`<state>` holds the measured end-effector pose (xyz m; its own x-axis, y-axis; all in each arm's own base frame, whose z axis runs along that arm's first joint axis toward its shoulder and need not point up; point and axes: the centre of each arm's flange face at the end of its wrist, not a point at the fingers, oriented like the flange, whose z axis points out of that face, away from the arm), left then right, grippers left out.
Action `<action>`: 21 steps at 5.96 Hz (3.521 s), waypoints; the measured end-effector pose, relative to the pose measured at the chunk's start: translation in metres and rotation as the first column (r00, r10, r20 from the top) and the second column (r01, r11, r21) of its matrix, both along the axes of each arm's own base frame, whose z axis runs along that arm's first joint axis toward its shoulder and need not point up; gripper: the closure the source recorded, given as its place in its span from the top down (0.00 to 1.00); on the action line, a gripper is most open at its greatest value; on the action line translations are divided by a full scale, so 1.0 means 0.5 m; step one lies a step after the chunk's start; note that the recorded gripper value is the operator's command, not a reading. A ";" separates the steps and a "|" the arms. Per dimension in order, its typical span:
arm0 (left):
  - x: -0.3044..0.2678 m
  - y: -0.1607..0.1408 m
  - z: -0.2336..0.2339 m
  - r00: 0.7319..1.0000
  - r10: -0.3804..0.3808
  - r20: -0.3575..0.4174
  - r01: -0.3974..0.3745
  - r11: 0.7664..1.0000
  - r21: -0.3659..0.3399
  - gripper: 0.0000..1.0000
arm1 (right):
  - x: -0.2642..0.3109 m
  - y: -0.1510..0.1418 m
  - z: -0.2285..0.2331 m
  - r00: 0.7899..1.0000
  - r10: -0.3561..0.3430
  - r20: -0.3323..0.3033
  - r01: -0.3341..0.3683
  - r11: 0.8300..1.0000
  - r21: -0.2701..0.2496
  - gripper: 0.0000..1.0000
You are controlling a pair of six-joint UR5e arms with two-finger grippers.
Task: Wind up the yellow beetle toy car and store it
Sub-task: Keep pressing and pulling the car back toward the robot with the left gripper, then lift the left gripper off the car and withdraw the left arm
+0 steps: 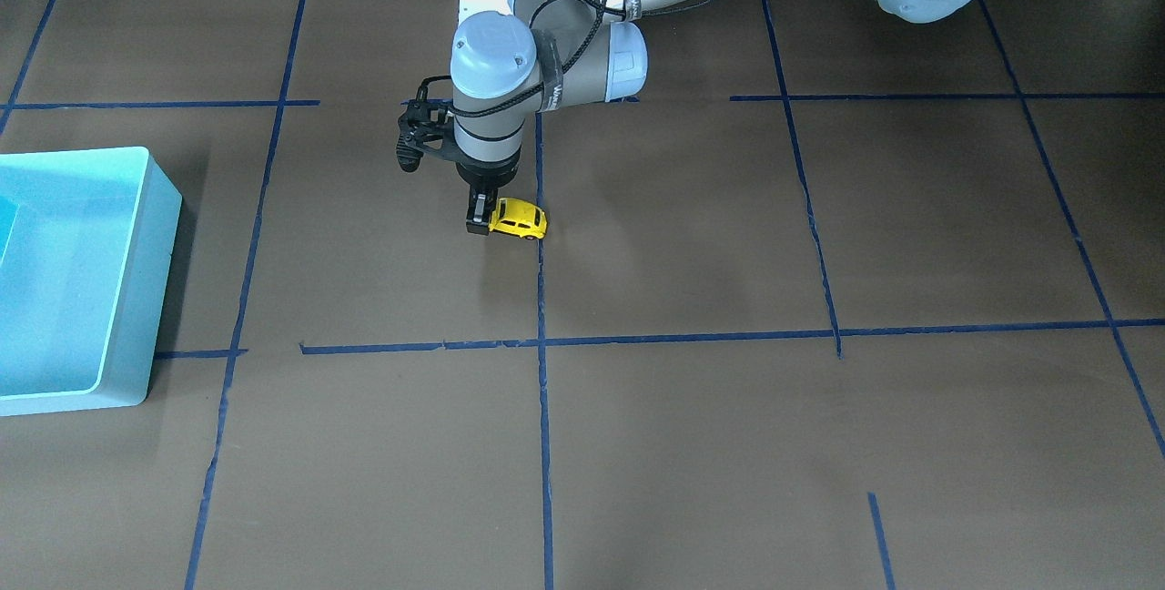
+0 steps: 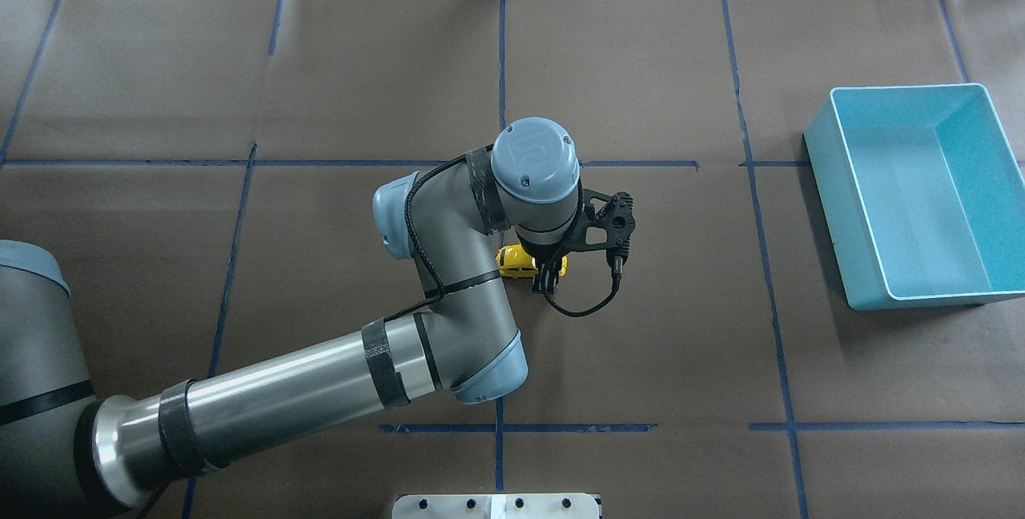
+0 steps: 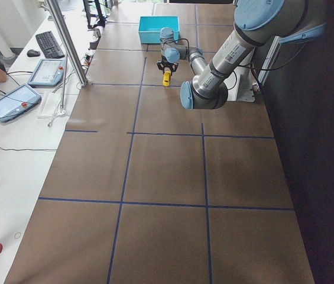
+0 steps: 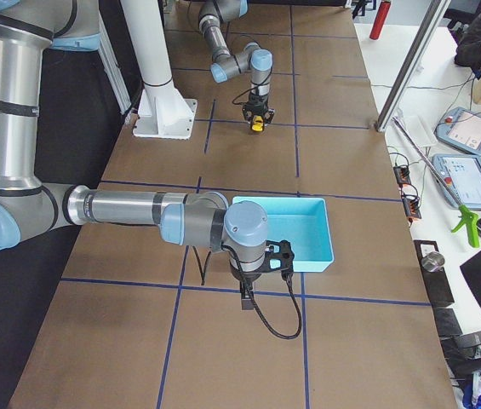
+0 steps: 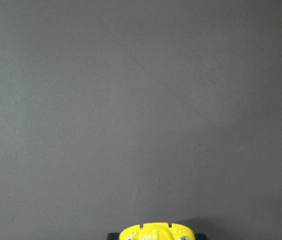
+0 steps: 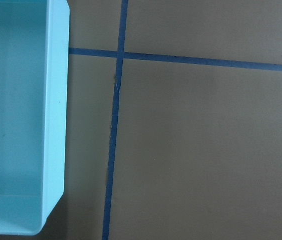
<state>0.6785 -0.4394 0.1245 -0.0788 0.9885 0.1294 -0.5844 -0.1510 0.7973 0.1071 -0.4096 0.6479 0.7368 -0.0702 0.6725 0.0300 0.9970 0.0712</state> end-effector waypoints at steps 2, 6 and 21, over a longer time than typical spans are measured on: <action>-0.002 -0.001 0.037 1.000 -0.005 -0.007 0.005 1.000 -0.001 0.09 | 0.000 0.000 -0.001 1.000 0.000 -0.001 0.000 1.000 0.001 1.00; -0.067 -0.018 0.131 0.999 -0.053 -0.013 0.053 0.998 -0.025 0.09 | 0.000 -0.002 -0.001 1.000 0.000 -0.002 0.000 1.000 0.002 1.00; -0.914 -0.117 0.586 0.925 -0.368 0.097 0.380 0.878 -0.293 1.00 | 0.001 -0.006 -0.003 1.000 0.001 -0.005 -0.001 1.000 0.003 1.00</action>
